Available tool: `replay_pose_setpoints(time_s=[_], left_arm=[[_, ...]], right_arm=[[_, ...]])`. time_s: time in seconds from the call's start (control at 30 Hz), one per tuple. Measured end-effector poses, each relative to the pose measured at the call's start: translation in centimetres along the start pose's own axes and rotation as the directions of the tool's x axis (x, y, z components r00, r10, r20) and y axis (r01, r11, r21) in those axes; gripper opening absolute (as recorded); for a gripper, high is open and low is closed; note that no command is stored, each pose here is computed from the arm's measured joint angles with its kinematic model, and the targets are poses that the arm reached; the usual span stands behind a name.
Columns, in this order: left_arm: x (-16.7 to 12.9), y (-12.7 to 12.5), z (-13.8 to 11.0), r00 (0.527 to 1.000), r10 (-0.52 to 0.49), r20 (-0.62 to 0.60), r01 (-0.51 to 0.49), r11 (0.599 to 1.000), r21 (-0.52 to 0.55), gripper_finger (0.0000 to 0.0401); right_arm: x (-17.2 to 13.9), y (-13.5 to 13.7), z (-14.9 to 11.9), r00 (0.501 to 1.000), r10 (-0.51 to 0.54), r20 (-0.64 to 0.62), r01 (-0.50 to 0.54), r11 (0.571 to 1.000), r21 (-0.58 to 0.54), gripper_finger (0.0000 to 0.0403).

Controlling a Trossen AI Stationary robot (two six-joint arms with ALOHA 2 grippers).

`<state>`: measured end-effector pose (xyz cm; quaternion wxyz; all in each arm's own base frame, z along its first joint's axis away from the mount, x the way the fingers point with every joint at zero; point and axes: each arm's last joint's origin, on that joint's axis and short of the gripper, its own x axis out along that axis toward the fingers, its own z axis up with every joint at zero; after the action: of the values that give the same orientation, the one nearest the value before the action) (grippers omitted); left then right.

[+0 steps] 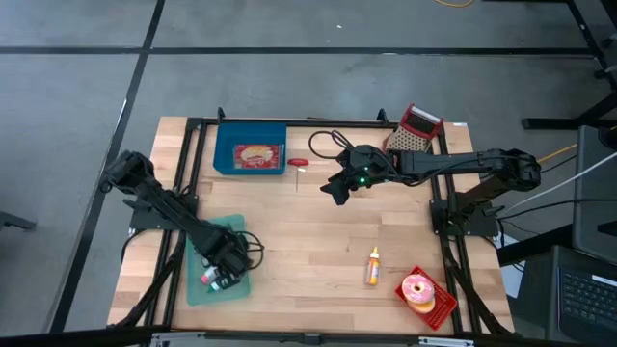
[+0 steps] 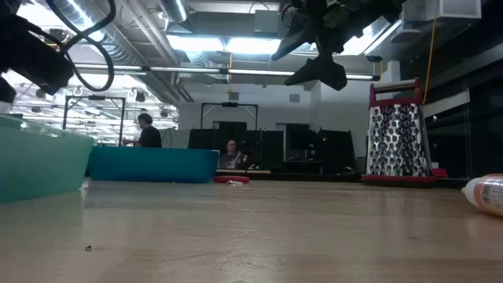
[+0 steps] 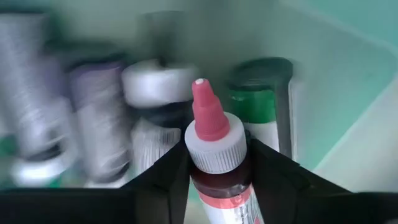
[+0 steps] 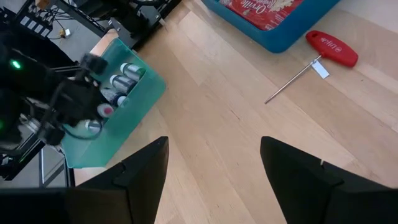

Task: Pick & Place Food Item
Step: Put the pink food coloring bottle into the green bin, then put the yellow food coloring bottle into the green bin

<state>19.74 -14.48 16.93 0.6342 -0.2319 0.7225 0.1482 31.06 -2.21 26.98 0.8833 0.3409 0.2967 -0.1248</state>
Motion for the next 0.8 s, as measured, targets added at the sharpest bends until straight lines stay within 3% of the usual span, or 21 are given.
replay_pose_setpoints(time_s=[0.3, 0.43, 0.57, 0.63, 0.7, 0.8], left_arm=[[1.0, -0.5, 1.2, 1.0, -0.006, 0.027, 0.006, 0.999, -0.034, 0.0243], [-0.8, 0.0, 0.9, 0.996, -0.037, 0.083, 0.045, 0.994, -0.095, 0.0257], [-4.4, 0.4, 0.8, 0.956, -0.105, 0.275, 0.159, 0.971, -0.181, 0.0255], [-6.4, 0.8, 1.0, 0.905, -0.143, 0.401, 0.25, 0.941, -0.229, 0.0254], [-8.6, 1.2, 1.2, 0.815, -0.2, 0.544, 0.374, 0.898, -0.23, 0.0253], [-12.4, 1.2, 1.7, 0.556, -0.327, 0.764, 0.595, 0.798, -0.092, 0.0253]], right_arm=[[0.0, 0.0, 0.0, 1.0, 0.001, 0.001, -0.001, 1.0, 0.024, 0.0259], [0.0, 0.0, 0.0, 1.0, 0.001, 0.001, -0.001, 1.0, 0.024, 0.0259], [0.0, 0.0, 0.0, 1.0, 0.001, 0.001, -0.001, 1.0, 0.023, 0.0259], [0.0, 0.0, 0.0, 1.0, 0.001, 0.002, -0.001, 1.0, 0.021, 0.0259], [0.0, 0.1, 0.1, 1.0, 0.001, 0.013, -0.001, 1.0, 0.006, 0.0259], [0.0, 0.3, 0.4, 0.999, 0.029, 0.037, -0.028, 0.999, -0.032, 0.0259]])
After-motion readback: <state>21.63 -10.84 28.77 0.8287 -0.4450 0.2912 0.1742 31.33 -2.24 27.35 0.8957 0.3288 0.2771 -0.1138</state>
